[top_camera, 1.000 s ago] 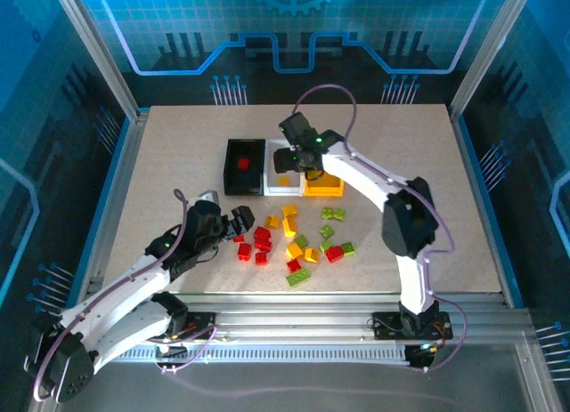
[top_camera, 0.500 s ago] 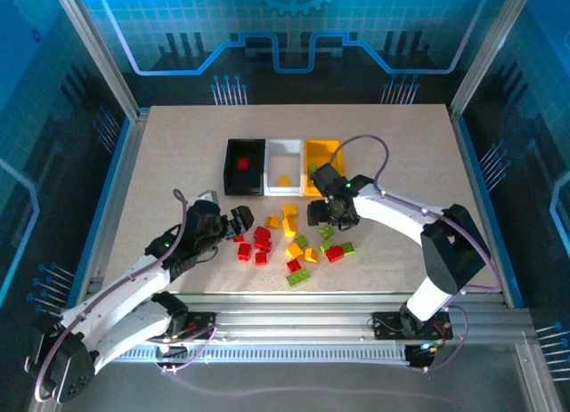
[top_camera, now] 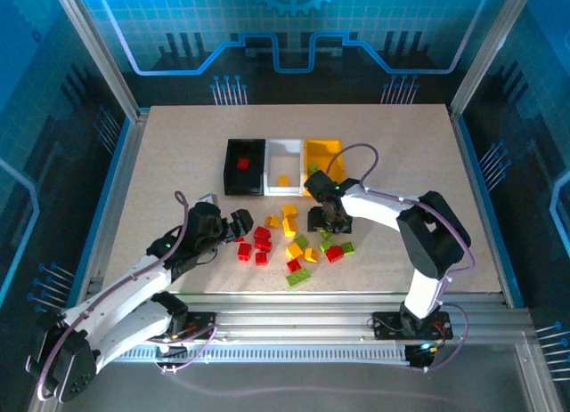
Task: Sort the legos into containers by color
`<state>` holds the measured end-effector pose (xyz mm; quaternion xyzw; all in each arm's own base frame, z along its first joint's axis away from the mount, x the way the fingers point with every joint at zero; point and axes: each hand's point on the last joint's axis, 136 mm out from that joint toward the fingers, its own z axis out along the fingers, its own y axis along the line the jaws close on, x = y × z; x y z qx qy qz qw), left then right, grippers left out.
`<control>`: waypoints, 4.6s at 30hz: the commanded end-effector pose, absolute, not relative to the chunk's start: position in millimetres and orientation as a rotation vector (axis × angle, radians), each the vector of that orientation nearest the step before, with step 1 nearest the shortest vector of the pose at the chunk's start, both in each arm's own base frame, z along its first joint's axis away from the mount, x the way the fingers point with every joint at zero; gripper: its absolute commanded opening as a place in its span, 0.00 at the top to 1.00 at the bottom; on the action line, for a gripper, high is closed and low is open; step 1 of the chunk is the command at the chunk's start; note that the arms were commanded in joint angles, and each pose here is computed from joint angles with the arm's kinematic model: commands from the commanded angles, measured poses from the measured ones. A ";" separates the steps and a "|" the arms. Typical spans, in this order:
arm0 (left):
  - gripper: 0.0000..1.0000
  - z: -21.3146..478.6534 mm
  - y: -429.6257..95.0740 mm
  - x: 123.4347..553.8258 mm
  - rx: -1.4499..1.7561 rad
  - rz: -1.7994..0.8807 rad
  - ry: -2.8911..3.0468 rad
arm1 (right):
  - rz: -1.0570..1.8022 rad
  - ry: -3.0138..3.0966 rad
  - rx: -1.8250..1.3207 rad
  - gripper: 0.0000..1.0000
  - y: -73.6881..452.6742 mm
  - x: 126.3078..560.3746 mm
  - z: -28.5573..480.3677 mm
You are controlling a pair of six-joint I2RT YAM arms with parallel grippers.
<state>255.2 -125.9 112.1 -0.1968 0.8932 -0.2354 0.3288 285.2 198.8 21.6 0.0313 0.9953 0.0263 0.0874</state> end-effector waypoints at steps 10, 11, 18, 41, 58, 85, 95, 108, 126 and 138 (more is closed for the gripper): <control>0.01 104.2 -126.1 255.8 -0.540 -0.638 2.364 | 0.073 2.958 0.053 0.49 208.6 286.4 26.1; 0.01 105.1 -126.2 256.2 -0.540 -0.641 2.362 | 0.074 2.945 0.048 0.51 208.5 288.1 31.1; 0.01 114.0 -125.0 257.4 -0.539 -0.654 2.336 | 0.119 2.758 -0.024 0.57 206.2 308.2 101.9; 0.01 129.5 -116.9 252.9 -0.555 -0.676 2.293 | -0.034 2.637 0.126 0.50 195.5 470.5 116.1; 0.01 151.3 -119.6 258.4 -0.489 -0.673 2.271 | 0.211 2.504 0.117 0.23 207.0 439.9 189.4; 0.22 96.5 -263.2 332.7 0.150 -0.463 2.594 | 0.304 2.562 0.055 0.20 164.8 294.1 147.7; 0.20 50.1 -265.9 364.0 0.118 -0.291 2.628 | 0.335 2.507 0.082 0.19 149.2 284.8 160.8; 0.48 31.6 -269.0 367.4 0.125 -0.283 2.638 | 0.377 2.470 0.101 0.19 144.4 283.0 171.2; 0.56 148.3 -254.5 381.0 -0.015 -0.433 2.434 | 0.392 2.468 0.141 0.18 141.1 287.2 168.3; 0.55 119.7 -246.0 478.4 -0.150 -0.271 2.483 | 0.375 2.530 0.157 0.18 137.1 280.7 152.0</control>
